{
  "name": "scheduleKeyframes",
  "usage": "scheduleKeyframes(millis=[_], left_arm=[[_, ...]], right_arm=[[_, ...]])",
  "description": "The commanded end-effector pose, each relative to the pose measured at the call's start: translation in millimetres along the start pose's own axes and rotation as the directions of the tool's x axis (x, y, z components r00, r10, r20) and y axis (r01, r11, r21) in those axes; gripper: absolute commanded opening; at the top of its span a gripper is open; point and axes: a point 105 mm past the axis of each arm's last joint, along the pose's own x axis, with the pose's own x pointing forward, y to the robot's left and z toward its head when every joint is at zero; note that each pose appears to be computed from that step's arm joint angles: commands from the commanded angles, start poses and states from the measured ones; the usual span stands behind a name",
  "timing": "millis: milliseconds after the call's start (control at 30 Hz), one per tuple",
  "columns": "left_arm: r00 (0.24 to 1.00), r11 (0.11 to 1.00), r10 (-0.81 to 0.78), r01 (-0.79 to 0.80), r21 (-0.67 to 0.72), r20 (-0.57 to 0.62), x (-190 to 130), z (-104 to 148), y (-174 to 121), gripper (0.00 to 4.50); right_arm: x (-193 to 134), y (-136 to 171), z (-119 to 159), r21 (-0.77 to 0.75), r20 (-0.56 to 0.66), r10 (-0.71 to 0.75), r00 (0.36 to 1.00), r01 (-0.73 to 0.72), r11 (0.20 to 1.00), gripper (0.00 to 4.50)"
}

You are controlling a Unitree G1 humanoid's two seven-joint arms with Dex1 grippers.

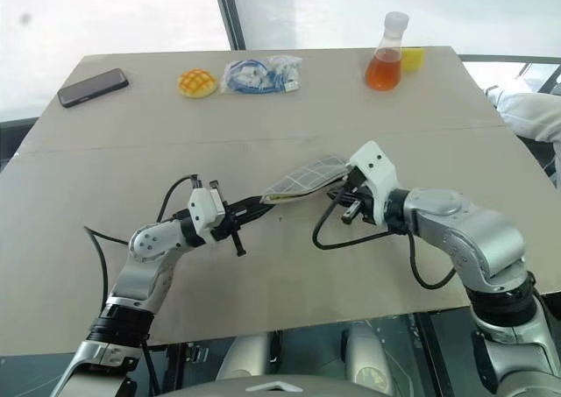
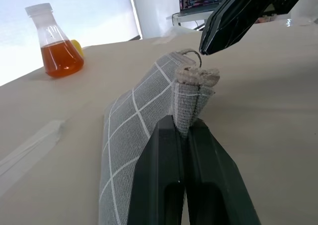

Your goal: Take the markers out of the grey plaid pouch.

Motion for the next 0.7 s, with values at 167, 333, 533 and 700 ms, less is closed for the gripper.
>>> scheduleKeyframes(millis=[167,333,533,700], left_arm=[[0.999,0.999,-0.003,0.001,0.037,0.050,4,16,2,0.00],[0.999,0.999,-0.008,0.007,0.040,0.046,4,16,1,0.00],[0.999,0.999,-0.022,0.020,0.051,0.041,3,15,0,0.00],[0.995,0.998,-0.040,0.043,-0.036,0.090,5,24,0,0.00]], right_arm=[[14,-3,19,-0.044,0.058,-0.008,0.998,0.011,0.999,0.02],[28,5,25,-0.032,0.087,0.024,0.996,-0.021,0.999,0.02],[45,12,24,0.010,0.132,0.017,0.991,-0.018,1.000,0.02],[53,6,12,-0.234,0.103,-0.066,0.992,0.089,0.968,0.02]])
